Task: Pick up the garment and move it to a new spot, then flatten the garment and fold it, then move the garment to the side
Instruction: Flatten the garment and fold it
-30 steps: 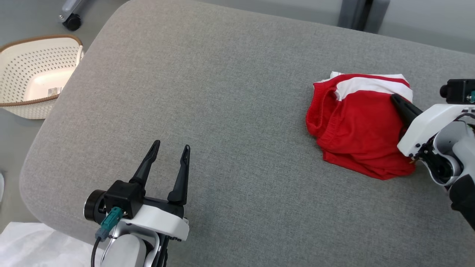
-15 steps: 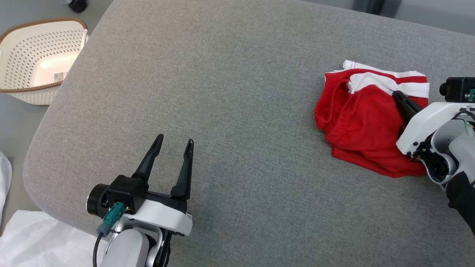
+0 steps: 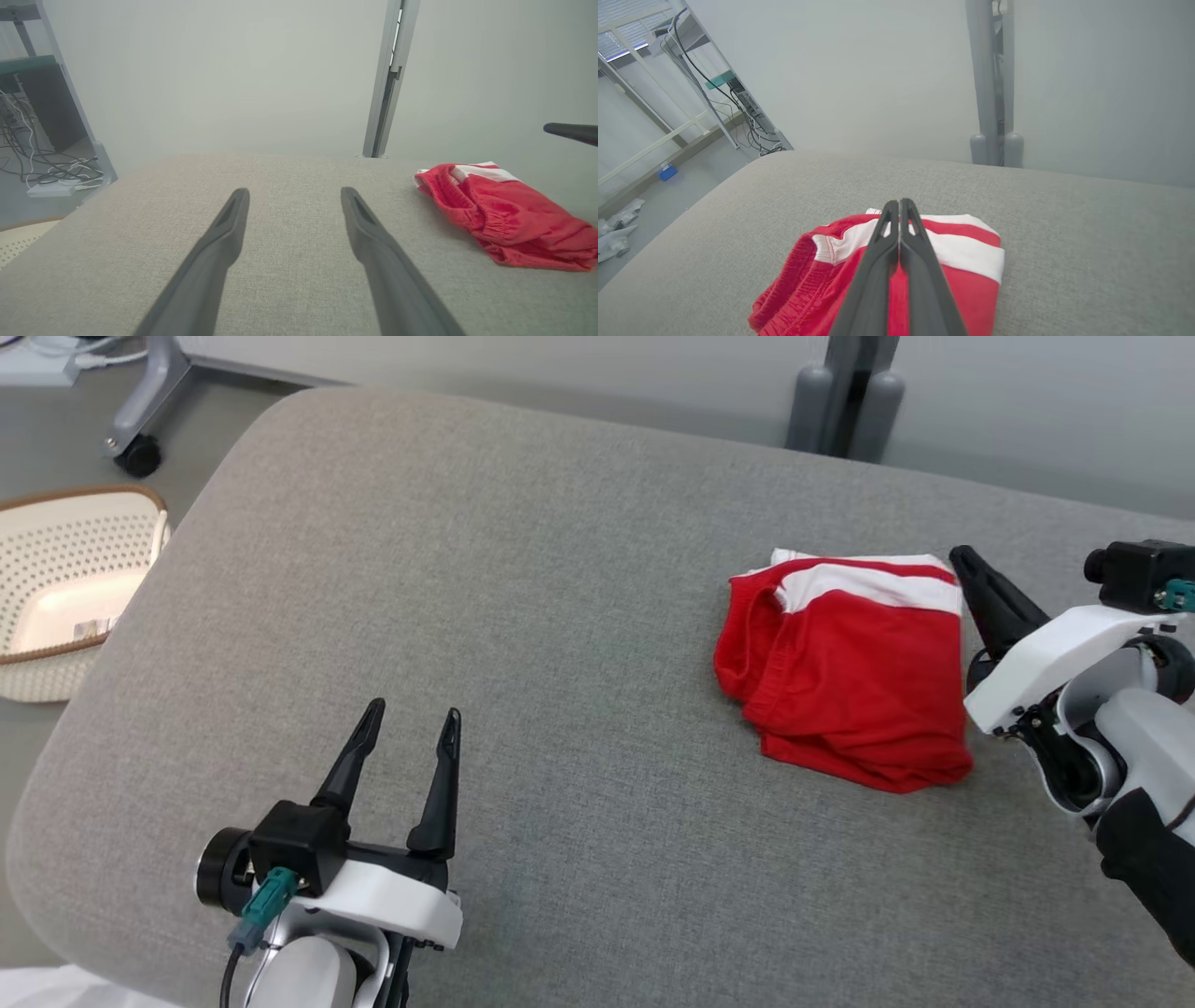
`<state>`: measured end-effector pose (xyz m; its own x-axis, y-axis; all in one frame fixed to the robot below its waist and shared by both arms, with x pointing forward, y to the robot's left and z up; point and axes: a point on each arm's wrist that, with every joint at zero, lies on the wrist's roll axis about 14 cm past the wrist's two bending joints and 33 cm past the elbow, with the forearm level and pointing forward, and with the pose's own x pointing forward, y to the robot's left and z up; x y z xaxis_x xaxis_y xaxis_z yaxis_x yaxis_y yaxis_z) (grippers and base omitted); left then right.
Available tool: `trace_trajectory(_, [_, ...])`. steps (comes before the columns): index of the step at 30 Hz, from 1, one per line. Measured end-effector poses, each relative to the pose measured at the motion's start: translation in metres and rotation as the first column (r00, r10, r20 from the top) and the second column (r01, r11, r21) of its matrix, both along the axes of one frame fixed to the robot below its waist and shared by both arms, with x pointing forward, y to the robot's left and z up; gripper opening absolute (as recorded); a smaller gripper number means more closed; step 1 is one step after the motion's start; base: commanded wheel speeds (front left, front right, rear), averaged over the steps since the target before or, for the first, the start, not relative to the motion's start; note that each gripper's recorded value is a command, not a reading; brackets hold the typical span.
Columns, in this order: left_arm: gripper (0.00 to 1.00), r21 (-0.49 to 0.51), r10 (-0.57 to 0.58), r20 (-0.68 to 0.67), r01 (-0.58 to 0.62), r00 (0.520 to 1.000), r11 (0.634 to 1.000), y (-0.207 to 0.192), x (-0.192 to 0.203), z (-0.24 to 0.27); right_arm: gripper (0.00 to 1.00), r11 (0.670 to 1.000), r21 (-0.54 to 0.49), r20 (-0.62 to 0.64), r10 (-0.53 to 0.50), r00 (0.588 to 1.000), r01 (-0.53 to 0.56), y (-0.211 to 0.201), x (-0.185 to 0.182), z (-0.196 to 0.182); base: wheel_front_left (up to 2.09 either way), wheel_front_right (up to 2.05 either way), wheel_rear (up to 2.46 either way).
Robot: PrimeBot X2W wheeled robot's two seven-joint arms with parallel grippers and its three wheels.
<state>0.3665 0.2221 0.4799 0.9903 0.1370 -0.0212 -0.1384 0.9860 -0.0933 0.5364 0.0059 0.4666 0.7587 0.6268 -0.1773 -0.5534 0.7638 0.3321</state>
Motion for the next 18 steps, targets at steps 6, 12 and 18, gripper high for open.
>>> trace_trajectory(6, [1.00,-0.011,-0.019,0.050,0.019,0.999,1.000,-0.008,-0.007,0.014,0.00,0.995,-0.060,0.225,-0.061,0.972,0.076,-0.046,-0.014,0.051,0.00,0.00,0.00])
trace_trajectory(12, [1.00,-0.014,-0.046,0.077,0.047,0.996,0.999,-0.018,-0.010,0.021,0.00,0.976,-0.063,0.343,-0.177,0.923,0.210,-0.082,-0.051,0.062,0.00,0.00,0.00])
trace_trajectory(18, [1.00,-0.023,-0.094,0.101,0.097,0.990,0.995,-0.034,-0.010,0.027,0.00,0.940,-0.033,0.351,-0.307,0.884,0.340,-0.108,-0.092,0.053,0.00,0.00,0.00])
